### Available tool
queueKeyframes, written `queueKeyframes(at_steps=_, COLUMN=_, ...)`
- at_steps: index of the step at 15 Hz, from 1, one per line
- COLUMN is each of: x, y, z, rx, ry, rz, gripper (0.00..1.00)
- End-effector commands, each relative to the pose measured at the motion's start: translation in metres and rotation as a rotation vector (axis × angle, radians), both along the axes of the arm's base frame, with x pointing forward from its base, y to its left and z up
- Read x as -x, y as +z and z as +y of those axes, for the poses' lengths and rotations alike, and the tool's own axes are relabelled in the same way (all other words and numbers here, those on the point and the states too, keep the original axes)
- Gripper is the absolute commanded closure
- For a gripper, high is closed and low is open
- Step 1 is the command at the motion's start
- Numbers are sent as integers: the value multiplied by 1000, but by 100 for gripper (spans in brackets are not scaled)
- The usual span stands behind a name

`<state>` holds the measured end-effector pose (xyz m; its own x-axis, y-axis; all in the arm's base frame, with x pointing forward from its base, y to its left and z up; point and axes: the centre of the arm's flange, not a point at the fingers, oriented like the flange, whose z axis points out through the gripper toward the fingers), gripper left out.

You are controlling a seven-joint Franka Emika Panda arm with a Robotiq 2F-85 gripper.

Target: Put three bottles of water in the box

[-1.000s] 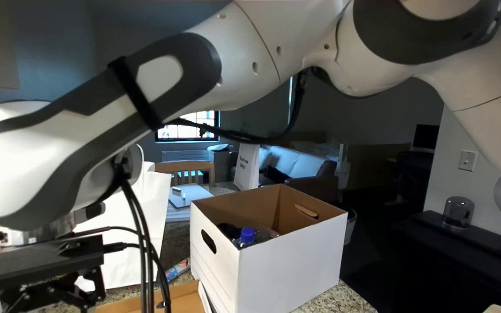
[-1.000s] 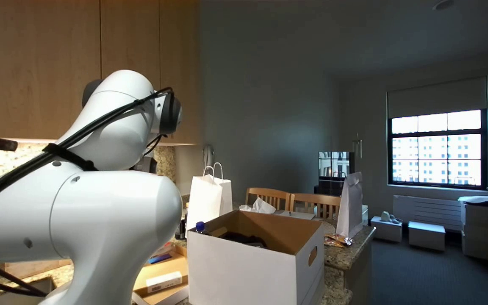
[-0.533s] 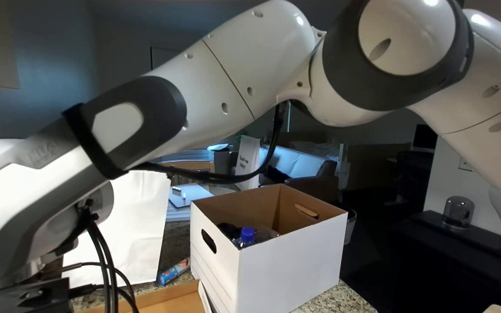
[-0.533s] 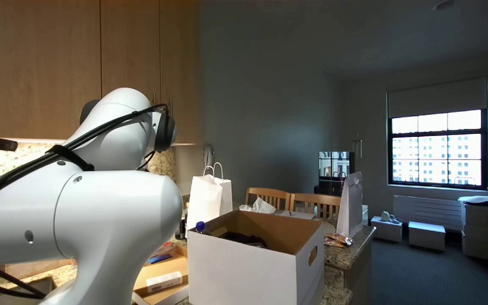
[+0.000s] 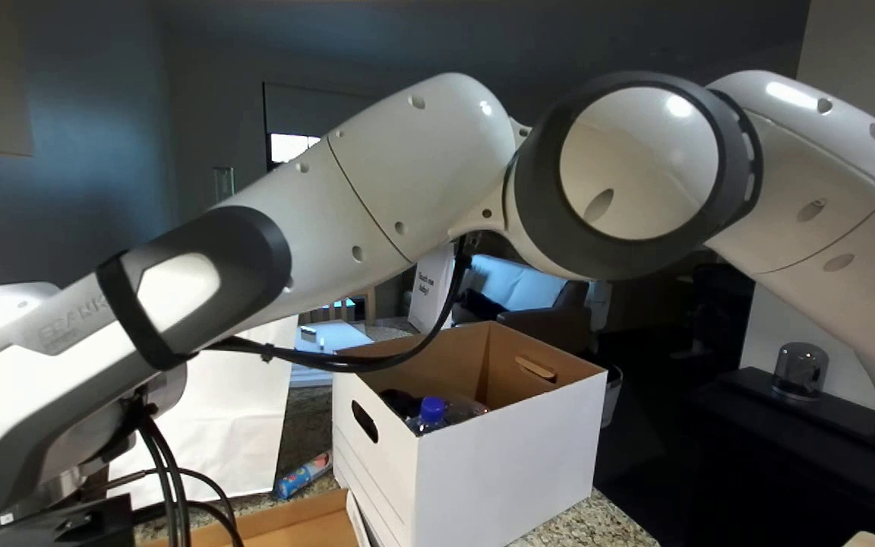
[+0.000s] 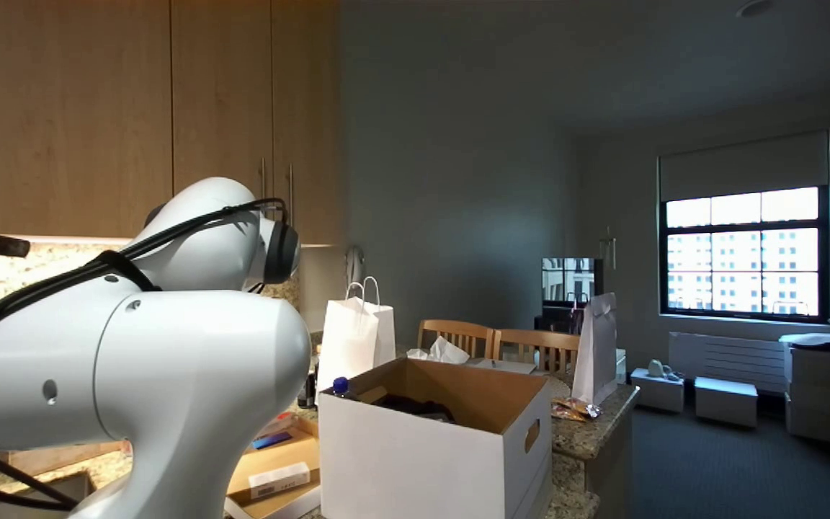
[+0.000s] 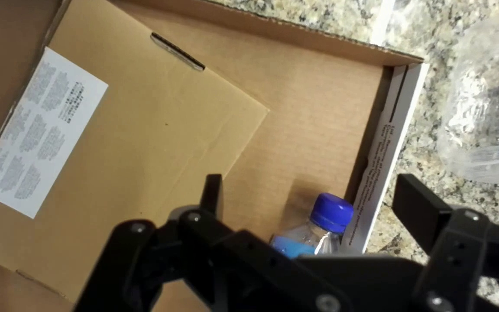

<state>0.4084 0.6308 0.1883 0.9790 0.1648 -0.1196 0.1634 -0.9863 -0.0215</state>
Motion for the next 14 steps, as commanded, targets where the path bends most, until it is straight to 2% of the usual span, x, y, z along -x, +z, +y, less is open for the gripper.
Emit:
queueKeyframes(at_steps=1, x=-17, y=-13, z=17, rx=3, ry=76, rz=31, gripper=0)
queueKeyframes(at_steps=9, x=-26, y=-37, z=22, rx=-34, ry=198, rz=99, gripper=0)
queueKeyframes(at_steps=14, x=-23, y=-56, z=25, rx=-25, ry=243, rz=148, gripper=0)
